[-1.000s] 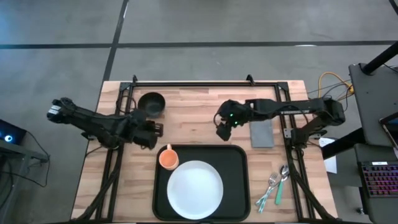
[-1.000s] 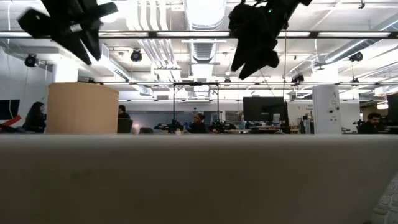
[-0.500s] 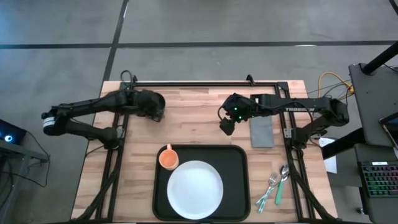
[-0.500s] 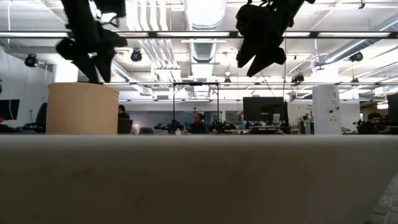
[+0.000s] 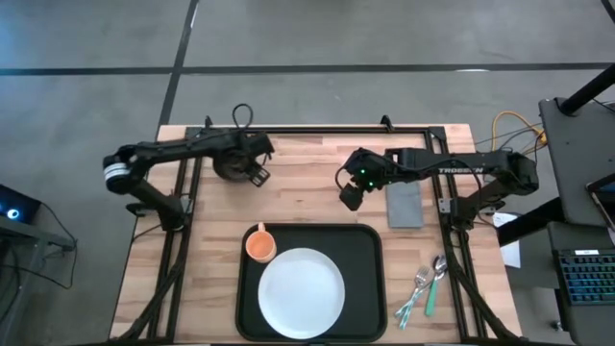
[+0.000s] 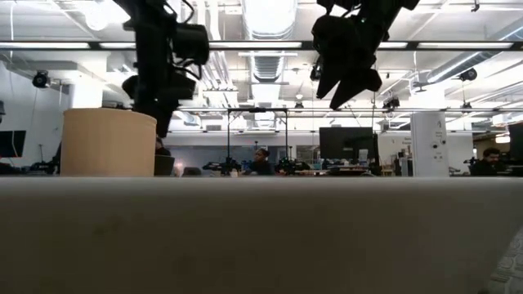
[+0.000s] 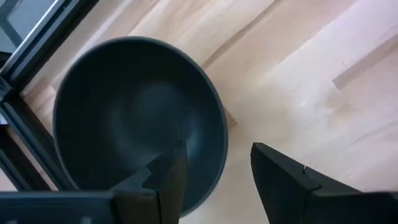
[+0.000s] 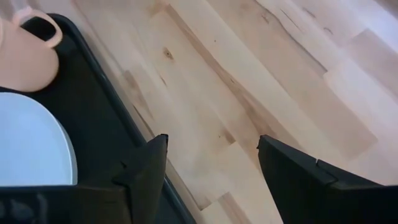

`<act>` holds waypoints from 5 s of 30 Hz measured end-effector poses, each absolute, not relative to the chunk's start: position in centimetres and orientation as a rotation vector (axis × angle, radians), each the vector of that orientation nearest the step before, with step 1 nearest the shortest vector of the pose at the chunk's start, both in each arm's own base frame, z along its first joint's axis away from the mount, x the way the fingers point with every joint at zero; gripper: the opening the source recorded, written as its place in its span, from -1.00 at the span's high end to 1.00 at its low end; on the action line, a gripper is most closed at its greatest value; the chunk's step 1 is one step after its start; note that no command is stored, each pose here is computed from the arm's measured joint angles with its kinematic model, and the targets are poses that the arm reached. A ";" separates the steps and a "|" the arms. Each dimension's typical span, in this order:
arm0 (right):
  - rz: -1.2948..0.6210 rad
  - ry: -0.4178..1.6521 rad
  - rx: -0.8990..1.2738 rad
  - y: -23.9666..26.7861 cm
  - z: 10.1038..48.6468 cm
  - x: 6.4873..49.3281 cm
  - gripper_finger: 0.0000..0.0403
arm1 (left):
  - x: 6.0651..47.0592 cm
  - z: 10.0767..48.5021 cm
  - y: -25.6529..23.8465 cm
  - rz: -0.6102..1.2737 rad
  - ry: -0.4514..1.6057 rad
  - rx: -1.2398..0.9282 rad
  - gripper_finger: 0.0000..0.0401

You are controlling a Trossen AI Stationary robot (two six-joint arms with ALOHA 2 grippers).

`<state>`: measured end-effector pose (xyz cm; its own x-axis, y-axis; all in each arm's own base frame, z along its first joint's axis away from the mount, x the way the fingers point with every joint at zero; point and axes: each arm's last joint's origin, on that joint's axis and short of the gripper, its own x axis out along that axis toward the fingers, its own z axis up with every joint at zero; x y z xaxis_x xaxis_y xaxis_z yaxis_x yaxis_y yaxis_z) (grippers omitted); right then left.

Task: Set up tray
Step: Put the black bowl on the white plate, then put the gray napkin on the black tray at the right of the white plate

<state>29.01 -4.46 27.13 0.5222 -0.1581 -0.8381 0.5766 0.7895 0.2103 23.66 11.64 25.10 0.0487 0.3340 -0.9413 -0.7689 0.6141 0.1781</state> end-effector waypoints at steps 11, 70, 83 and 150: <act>-0.492 0.965 0.544 -4.3 25.7 28.5 -0.17 | 25.2 23.6 13.0 0.905 1.333 -0.453 0.20; -0.512 0.982 0.487 -4.7 24.9 28.1 -0.07 | 29.0 35.2 -2.6 0.317 1.010 0.044 1.00; -0.494 0.999 0.462 -6.4 24.9 27.7 0.03 | 32.9 35.7 -15.6 0.055 1.005 0.238 1.00; -0.471 1.240 0.531 8.1 24.4 23.9 0.09 | 36.5 22.9 -28.5 -0.031 1.272 -0.009 0.39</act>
